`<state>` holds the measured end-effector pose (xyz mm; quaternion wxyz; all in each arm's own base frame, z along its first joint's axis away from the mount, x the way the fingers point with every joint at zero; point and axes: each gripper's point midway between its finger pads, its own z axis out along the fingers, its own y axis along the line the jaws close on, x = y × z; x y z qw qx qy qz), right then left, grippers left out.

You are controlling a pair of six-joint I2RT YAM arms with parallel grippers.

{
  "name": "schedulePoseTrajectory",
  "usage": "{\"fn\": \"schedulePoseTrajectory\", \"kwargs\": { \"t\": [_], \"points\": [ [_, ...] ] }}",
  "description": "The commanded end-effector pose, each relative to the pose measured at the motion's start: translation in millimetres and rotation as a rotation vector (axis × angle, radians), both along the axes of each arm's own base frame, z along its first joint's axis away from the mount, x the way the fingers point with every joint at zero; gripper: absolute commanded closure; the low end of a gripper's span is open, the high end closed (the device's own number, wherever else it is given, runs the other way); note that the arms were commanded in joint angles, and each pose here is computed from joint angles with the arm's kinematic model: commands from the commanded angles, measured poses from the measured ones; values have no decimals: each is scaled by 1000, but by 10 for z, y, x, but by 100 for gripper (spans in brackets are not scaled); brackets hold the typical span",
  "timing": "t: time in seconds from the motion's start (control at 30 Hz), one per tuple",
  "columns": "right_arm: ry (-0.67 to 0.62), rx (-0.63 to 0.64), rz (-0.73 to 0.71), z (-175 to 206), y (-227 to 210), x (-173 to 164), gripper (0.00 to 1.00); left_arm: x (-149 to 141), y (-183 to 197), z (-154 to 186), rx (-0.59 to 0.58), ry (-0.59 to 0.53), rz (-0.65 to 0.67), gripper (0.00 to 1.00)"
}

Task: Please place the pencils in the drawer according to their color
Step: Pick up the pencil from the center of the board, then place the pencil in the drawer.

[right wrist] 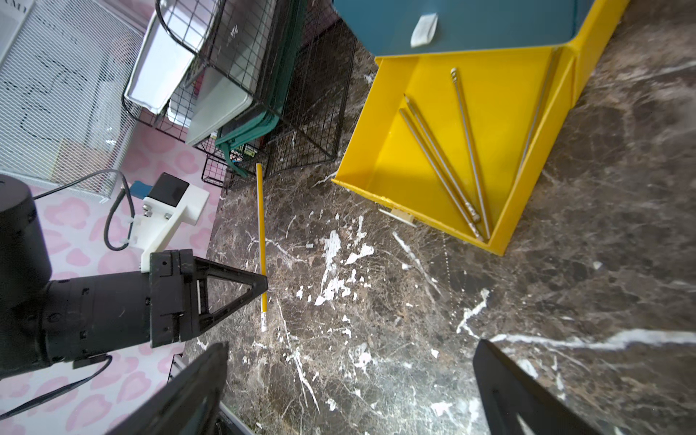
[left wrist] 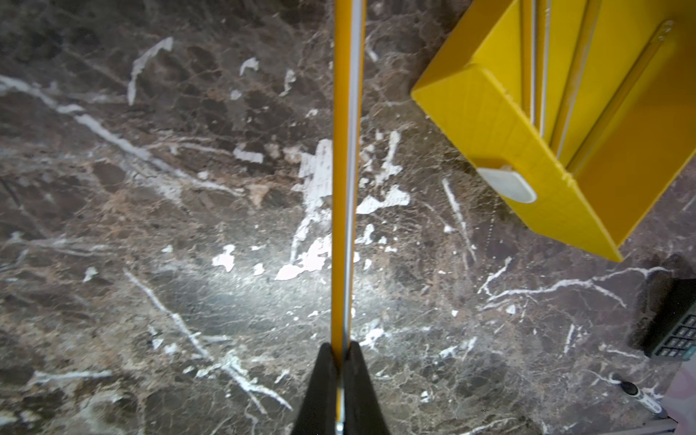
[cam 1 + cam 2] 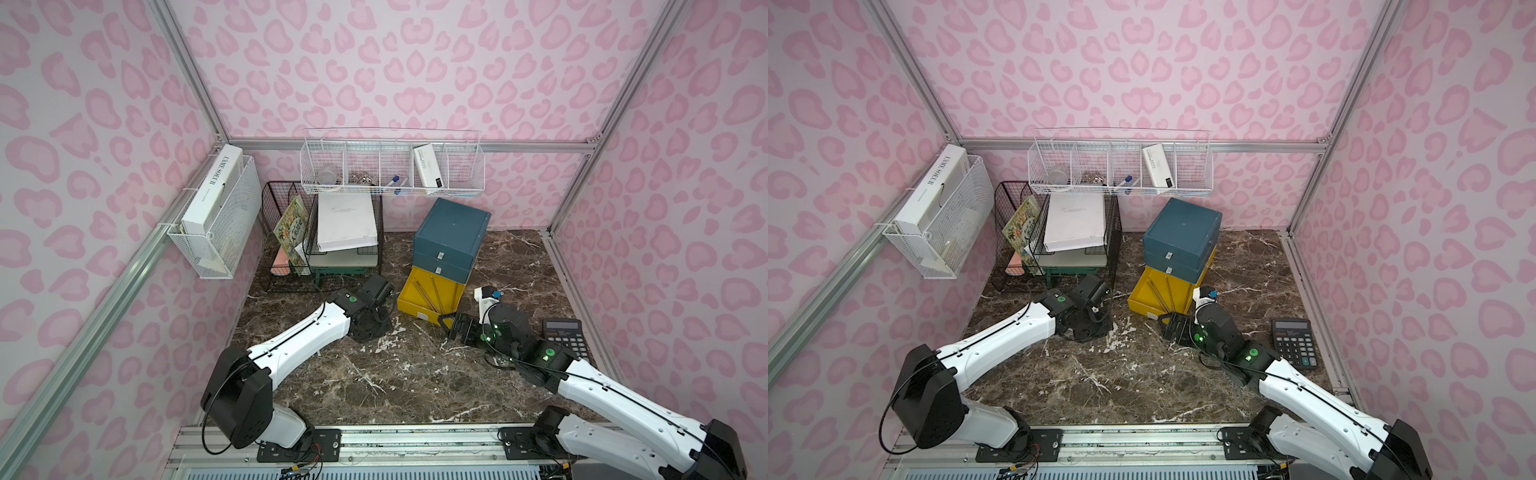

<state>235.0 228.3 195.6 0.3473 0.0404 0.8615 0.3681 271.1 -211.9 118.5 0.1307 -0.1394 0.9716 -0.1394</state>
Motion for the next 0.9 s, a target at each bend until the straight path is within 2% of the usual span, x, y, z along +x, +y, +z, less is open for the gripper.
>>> {"fn": "schedulePoseTrajectory", "kwargs": {
  "t": [0.0, 0.33, 0.87],
  "points": [
    [7, -2, -2, 2, -83, 3, 0, 168, -201, 94, -37, -38, 8, 100],
    [4, 17, -49, 65, -297, 81, 0, 655, -931, 329, -119, -128, -13, 100],
    [5, 23, -57, 97, -337, 113, 0, 1177, -1439, 93, -179, -200, 88, 100]
  ]
}}
